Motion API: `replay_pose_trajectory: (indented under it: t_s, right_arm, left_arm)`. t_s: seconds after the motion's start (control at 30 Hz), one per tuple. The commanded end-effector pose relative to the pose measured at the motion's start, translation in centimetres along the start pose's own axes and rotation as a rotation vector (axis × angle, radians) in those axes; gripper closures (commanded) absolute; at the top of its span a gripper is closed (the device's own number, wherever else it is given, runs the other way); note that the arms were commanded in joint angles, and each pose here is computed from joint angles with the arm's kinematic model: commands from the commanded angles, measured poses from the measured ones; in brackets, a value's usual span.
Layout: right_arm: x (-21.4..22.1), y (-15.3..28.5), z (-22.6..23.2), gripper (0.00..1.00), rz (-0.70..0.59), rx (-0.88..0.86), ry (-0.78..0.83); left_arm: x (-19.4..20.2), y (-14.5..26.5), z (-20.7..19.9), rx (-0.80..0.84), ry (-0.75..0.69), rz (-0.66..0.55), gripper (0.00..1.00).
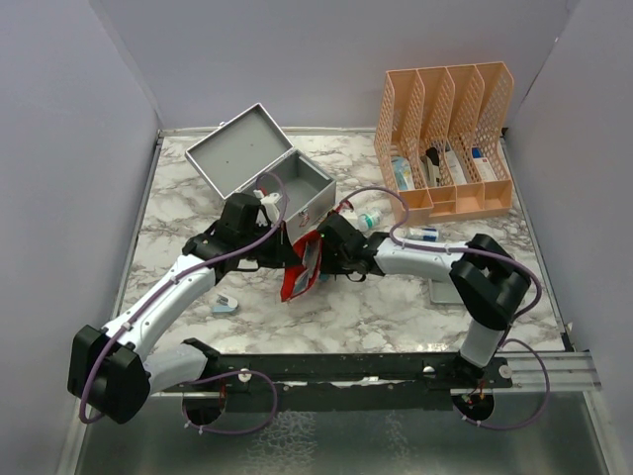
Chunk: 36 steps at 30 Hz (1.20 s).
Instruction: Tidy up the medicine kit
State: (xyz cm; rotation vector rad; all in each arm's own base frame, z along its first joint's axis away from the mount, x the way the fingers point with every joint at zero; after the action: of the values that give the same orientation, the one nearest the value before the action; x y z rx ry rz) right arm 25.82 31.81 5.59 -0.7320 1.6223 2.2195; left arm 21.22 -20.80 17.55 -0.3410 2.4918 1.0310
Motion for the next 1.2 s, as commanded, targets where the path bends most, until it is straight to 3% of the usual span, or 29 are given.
replay_pose_trajectory:
  t_s: [0.0, 0.27, 0.53, 0.93, 1.17]
  right_arm:
    - [-1.1, -1.0, 1.4, 0.65, -0.024, -0.048, 0.001]
    - [-0.2, -2.4, 0.1, 0.68, -0.001, 0.036, -0.011]
    - [-0.1, -1.8, -1.4, 0.91, -0.040, 0.097, -0.047]
    - [-0.9, 5.4, -5.5, 0.98, -0.200, 0.169, -0.216]
    - [-2.8, 11.1, -4.5, 0.98, -0.299, 0.009, -0.322]
  left_arm:
    - [-0.1, 0.3, -0.3, 0.028, -0.002, -0.011, 1.00]
    - [0.0, 0.0, 0.1, 0.016, 0.011, 0.001, 1.00]
    - [-0.2, -0.5, 0.3, 0.008, 0.019, 0.013, 1.00]
    - [-0.3, -1.5, 0.9, -0.012, 0.038, 0.045, 1.00]
    - [-0.1, -2.3, 1.4, -0.028, 0.054, 0.071, 1.00]
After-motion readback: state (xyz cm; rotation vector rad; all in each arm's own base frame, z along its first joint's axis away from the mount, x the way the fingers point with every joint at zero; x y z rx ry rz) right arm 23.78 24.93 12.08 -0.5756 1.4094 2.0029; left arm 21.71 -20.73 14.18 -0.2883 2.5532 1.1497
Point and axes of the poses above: each gripper's point midway between its finger pads, its own y axis back along the fingers, its own z axis along the line the jaws close on, x = y × z, the point moved 2 cm from there along y, back along the fingers, and after that the axes turned 6 degrees about y, right-handed, at the moved point
